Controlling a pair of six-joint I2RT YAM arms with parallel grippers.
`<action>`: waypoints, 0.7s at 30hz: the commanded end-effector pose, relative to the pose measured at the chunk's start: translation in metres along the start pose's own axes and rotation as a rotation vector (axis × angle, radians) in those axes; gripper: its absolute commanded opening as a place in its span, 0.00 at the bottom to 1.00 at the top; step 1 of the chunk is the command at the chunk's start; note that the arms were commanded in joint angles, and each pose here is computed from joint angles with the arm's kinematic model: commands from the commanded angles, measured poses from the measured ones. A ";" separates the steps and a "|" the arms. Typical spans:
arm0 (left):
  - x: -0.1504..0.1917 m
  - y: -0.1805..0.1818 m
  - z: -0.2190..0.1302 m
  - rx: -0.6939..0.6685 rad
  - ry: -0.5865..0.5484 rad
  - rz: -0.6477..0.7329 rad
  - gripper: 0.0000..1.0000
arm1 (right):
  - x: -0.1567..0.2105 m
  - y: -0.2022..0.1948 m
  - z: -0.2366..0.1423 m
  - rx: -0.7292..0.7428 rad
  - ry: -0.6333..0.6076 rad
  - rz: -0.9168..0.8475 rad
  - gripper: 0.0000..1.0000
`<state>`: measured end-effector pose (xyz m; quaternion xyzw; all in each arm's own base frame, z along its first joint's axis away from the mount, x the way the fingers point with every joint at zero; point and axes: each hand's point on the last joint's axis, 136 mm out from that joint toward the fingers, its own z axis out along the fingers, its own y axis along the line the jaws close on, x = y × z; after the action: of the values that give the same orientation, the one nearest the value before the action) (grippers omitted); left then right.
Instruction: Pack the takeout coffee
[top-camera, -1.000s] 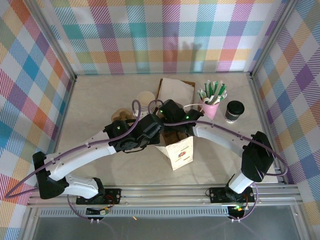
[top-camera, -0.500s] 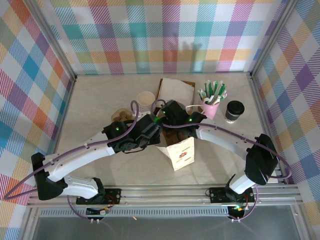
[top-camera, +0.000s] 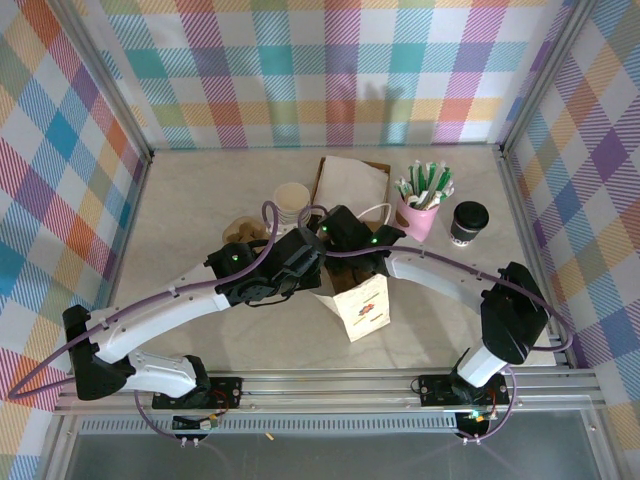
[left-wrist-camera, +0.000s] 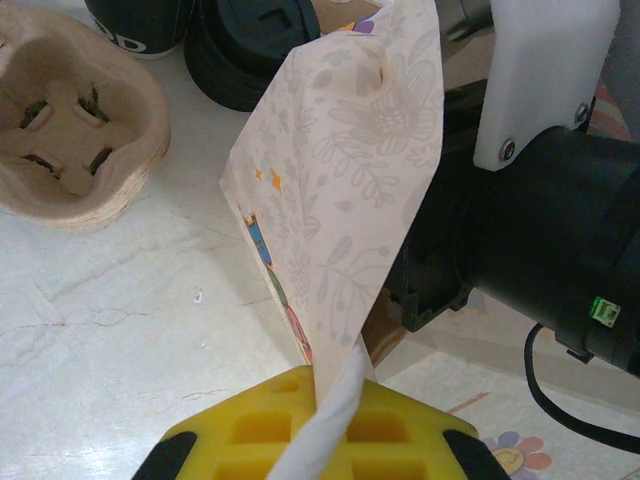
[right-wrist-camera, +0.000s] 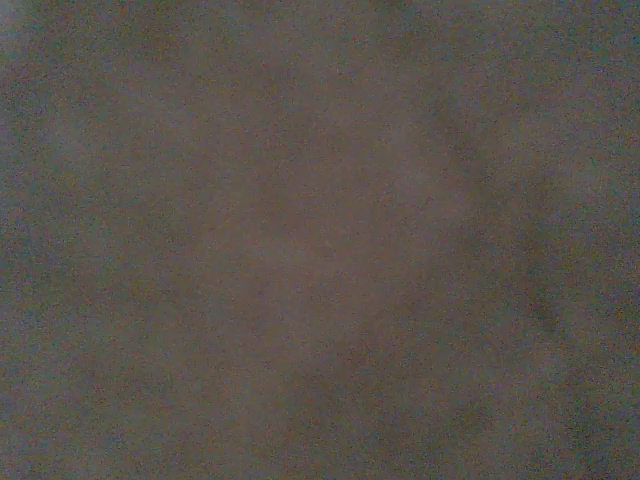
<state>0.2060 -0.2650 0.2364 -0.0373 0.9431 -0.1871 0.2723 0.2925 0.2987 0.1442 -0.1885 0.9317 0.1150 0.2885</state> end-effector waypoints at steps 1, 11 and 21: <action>0.005 0.011 0.000 -0.053 0.033 0.032 0.00 | 0.042 -0.012 0.010 0.046 0.182 -0.022 0.36; 0.002 0.011 0.000 -0.063 0.021 0.034 0.00 | 0.072 -0.012 0.027 0.045 0.323 -0.040 0.38; -0.007 0.014 -0.009 -0.102 -0.003 0.045 0.00 | 0.072 -0.013 0.006 0.035 0.343 -0.059 0.37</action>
<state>0.2088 -0.2623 0.2334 -0.0344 0.9494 -0.1614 0.2674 0.2786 0.2970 0.1188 -0.2231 0.9446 0.0903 0.2231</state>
